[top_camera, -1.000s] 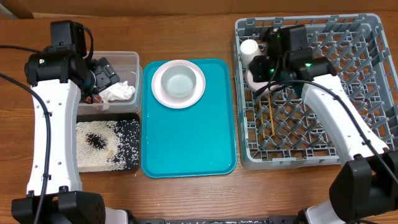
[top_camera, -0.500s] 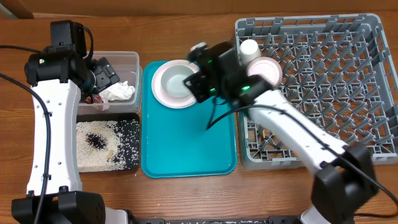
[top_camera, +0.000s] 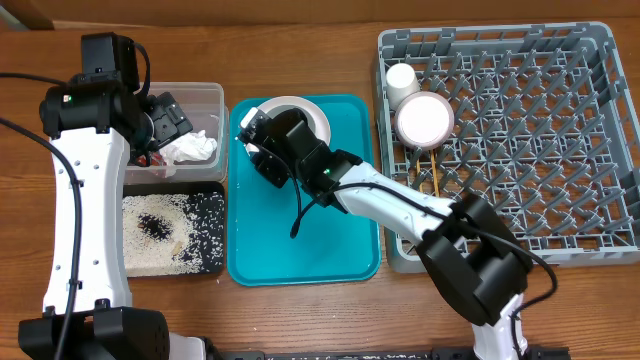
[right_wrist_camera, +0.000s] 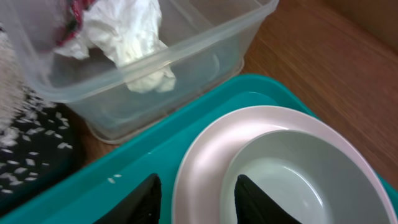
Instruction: Sort waste into correct bins and load items into the dishwasher
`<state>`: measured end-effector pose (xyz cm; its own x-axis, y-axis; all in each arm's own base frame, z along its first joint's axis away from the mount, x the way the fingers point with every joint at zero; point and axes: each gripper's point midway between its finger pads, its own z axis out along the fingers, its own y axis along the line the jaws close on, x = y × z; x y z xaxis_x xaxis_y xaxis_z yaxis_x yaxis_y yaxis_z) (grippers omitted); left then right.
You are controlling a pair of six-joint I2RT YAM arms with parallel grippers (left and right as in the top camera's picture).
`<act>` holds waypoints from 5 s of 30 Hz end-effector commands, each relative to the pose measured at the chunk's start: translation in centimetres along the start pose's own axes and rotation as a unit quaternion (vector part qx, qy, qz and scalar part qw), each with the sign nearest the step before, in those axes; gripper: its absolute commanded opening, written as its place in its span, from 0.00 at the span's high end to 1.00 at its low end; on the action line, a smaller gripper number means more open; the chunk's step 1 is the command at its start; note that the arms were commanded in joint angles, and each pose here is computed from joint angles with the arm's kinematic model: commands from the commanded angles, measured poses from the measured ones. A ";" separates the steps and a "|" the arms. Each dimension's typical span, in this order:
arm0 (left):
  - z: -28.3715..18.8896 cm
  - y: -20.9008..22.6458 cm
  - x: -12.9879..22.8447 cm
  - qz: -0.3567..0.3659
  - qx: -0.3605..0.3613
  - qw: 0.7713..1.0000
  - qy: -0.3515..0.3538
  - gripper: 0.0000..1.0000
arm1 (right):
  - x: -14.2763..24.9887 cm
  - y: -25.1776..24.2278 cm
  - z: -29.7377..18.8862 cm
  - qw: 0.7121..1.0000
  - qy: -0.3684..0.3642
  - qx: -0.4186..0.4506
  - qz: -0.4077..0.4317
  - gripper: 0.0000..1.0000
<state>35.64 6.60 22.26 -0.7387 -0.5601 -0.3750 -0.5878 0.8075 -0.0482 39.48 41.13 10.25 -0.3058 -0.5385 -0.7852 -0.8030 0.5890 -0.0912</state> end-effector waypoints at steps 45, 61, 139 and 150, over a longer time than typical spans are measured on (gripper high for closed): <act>-0.1 0.0 -0.5 0.002 -0.001 1.000 -0.006 0.00 | 4.0 -3.1 1.4 0.999 0.049 -0.022 0.009 0.47; -0.1 0.0 -0.5 0.002 -0.001 1.000 -0.006 0.00 | 6.9 -4.4 0.4 0.993 0.118 0.025 0.011 0.46; -0.1 0.0 -0.5 0.002 -0.001 1.000 -0.006 0.00 | 6.1 -1.8 0.8 0.994 0.087 -0.047 0.044 0.81; -0.1 0.0 -0.4 0.002 -0.001 1.000 -0.006 0.00 | 6.7 -1.7 0.8 0.994 0.093 -0.047 0.045 0.87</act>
<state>35.64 6.60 22.26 -0.7387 -0.5601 -0.3750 -0.5878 0.8075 -0.0482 39.17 37.35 5.13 -0.4528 -0.5935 -0.6654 -0.8146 0.5787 0.0381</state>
